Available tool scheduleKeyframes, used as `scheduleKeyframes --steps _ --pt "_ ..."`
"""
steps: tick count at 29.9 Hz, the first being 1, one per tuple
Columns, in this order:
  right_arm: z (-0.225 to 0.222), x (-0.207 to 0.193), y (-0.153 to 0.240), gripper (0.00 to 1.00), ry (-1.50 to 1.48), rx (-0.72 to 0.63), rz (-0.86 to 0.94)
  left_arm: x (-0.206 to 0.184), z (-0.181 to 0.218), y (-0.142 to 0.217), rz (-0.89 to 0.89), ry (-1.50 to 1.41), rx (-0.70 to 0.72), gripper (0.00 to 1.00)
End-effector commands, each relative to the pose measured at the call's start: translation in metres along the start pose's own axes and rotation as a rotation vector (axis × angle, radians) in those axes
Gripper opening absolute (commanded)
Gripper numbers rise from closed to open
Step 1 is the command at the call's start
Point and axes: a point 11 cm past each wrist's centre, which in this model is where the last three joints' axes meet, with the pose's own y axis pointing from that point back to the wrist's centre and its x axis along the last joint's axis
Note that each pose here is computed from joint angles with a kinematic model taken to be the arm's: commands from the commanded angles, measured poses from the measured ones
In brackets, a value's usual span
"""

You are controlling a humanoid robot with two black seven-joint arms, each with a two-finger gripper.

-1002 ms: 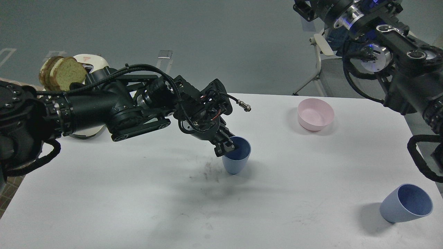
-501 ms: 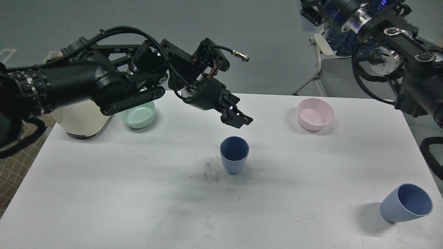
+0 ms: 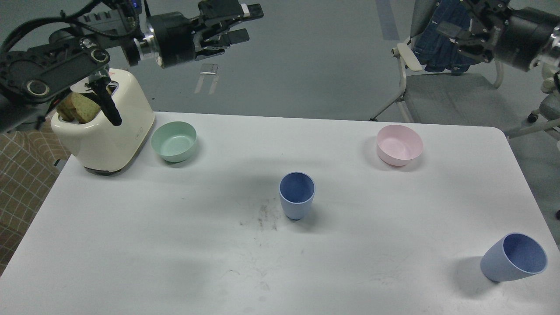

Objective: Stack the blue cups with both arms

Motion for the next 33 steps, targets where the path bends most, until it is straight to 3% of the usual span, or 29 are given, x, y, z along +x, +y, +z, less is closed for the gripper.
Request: scheduleKeyframes --steps 1,10,15,33 --pt "0.013 -0.011 0.065 1.0 0.146 -0.142 -0.07 0.005 -0.008 0.01 0.056 0.089 -0.024 0.83" --pt "0.05 -0.066 0.162 1.0 0.362 -0.442 -0.309 -0.008 -0.019 0.004 0.056 0.15 -0.048 0.84" --pt "0.078 -0.084 0.199 1.0 0.438 -0.553 -0.33 -0.015 -0.021 -0.001 0.043 0.162 -0.051 0.84" --pt "0.115 -0.124 0.239 1.0 0.353 -0.66 -0.407 -0.029 -0.031 -0.006 0.017 0.18 -0.04 0.85"
